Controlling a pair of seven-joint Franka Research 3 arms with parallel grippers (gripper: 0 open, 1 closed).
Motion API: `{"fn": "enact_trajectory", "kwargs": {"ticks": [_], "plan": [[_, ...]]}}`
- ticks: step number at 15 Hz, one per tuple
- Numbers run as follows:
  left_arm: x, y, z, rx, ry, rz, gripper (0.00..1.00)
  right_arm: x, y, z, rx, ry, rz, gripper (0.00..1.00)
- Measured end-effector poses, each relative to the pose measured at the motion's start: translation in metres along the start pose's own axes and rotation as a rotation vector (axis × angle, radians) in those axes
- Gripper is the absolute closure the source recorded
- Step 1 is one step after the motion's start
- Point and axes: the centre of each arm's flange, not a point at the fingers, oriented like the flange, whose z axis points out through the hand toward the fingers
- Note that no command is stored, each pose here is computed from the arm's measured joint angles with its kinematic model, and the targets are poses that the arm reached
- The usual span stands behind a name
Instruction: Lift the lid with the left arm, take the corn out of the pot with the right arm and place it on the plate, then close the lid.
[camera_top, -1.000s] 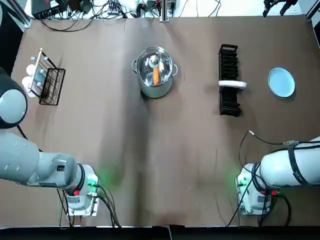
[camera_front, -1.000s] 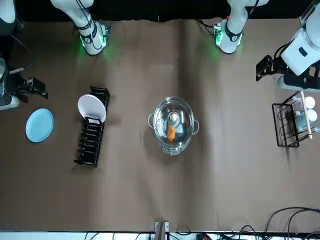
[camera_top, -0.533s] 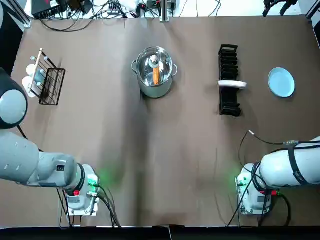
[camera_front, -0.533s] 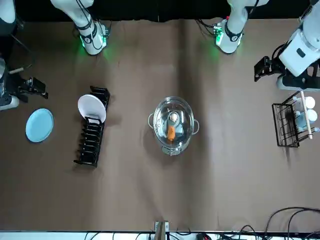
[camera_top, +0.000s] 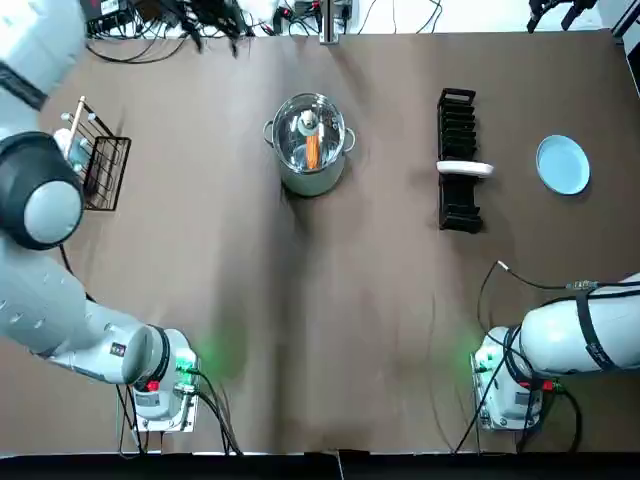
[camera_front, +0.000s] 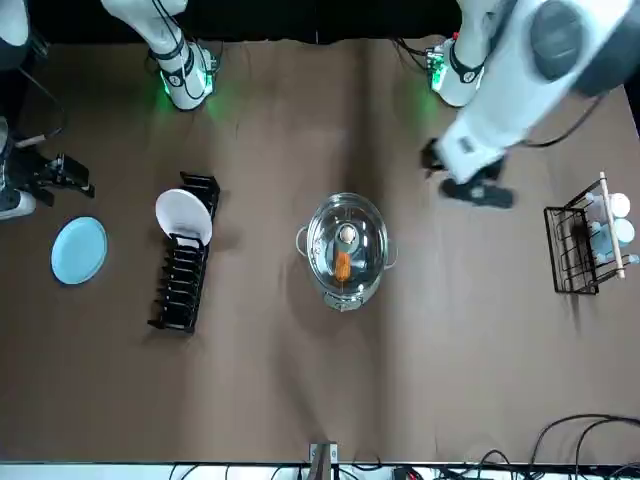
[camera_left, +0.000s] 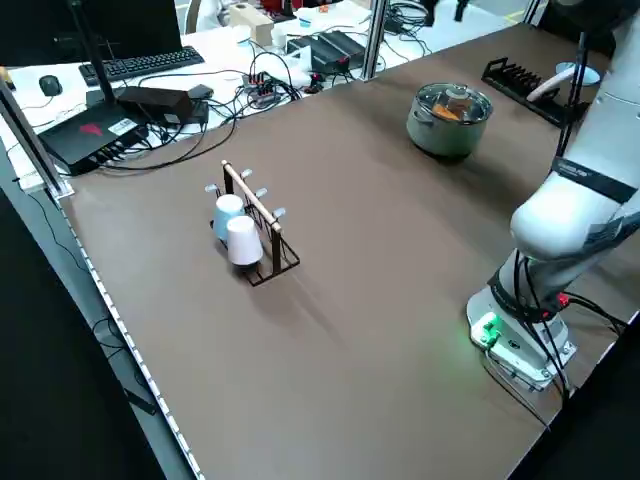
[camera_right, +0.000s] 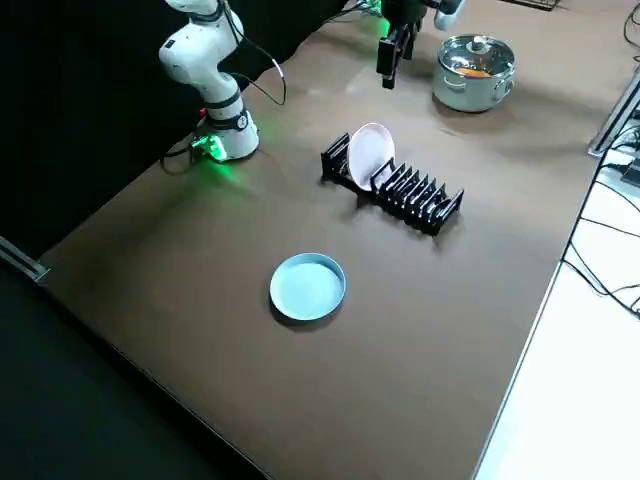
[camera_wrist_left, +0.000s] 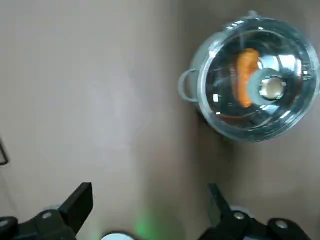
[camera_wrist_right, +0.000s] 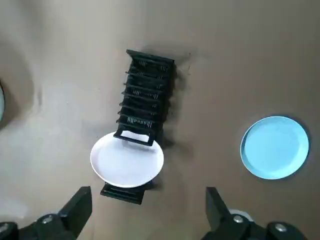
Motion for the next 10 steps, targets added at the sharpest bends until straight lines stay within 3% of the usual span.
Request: {"fn": "enact_trajectory", "kwargs": {"ticks": [5, 10], "plan": [[0.018, 0.125, 0.082, -0.018, 0.018, -0.022, 0.0, 0.001, 0.003, -0.003, -0.002, 0.019, 0.006, 0.0], [0.042, 0.173, 0.151, -0.056, 0.046, -0.062, 0.0, 0.004, 0.006, -0.006, -0.008, 0.05, 0.01, 0.0]]}}
